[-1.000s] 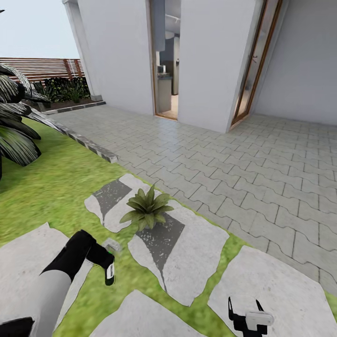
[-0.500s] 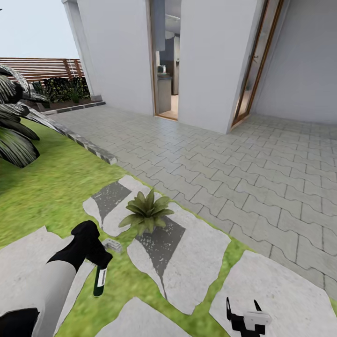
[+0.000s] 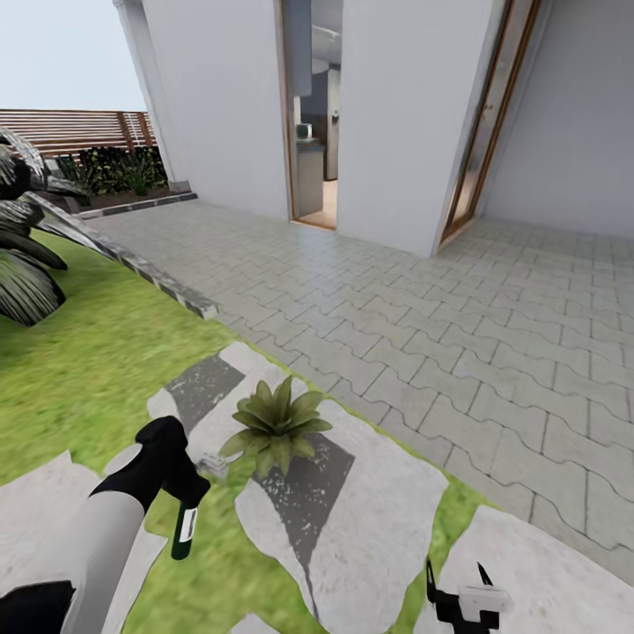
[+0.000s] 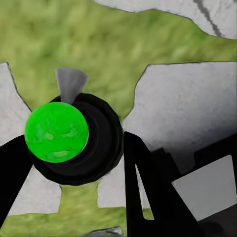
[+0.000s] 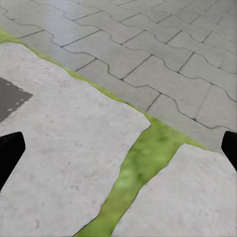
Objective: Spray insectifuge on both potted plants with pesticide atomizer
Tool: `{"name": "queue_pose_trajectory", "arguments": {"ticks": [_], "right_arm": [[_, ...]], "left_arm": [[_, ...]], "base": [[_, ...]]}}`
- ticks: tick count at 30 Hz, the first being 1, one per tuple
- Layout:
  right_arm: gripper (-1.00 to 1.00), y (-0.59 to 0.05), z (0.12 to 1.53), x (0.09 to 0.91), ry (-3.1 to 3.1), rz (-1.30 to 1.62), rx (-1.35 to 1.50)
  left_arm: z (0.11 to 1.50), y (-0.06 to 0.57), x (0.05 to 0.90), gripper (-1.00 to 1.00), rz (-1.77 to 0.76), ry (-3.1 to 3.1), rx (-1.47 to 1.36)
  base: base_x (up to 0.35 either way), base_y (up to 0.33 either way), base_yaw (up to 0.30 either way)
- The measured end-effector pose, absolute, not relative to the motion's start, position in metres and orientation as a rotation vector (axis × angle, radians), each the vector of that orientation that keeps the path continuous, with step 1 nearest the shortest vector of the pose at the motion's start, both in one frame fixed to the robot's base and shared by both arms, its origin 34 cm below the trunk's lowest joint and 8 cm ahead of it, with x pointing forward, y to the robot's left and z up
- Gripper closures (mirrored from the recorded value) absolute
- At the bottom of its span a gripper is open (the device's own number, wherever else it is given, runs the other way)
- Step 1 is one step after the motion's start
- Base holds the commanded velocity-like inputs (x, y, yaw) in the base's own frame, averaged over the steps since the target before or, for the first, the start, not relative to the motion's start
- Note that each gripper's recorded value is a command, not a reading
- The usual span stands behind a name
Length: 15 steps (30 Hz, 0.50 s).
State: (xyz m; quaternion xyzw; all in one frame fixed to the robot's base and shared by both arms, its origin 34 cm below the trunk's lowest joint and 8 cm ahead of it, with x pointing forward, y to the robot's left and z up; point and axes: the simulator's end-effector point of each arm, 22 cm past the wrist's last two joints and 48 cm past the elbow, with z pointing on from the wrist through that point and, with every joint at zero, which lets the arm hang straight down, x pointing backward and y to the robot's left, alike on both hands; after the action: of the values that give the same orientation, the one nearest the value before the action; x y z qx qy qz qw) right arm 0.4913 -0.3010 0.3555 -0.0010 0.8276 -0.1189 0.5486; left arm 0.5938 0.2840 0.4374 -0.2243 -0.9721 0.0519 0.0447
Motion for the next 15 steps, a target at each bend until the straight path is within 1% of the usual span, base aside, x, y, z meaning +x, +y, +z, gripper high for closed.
{"name": "queue_pose_trajectory", "arguments": {"ticks": [15], "right_arm": [[-1.00,-0.3004,0.3490,0.4866,1.977,-0.282,-0.003]], "left_arm": [[0.4297,0.2873,0.5911,1.00,0.138,-2.949,-0.687]], "base": [[0.338,0.000,0.000]]}}
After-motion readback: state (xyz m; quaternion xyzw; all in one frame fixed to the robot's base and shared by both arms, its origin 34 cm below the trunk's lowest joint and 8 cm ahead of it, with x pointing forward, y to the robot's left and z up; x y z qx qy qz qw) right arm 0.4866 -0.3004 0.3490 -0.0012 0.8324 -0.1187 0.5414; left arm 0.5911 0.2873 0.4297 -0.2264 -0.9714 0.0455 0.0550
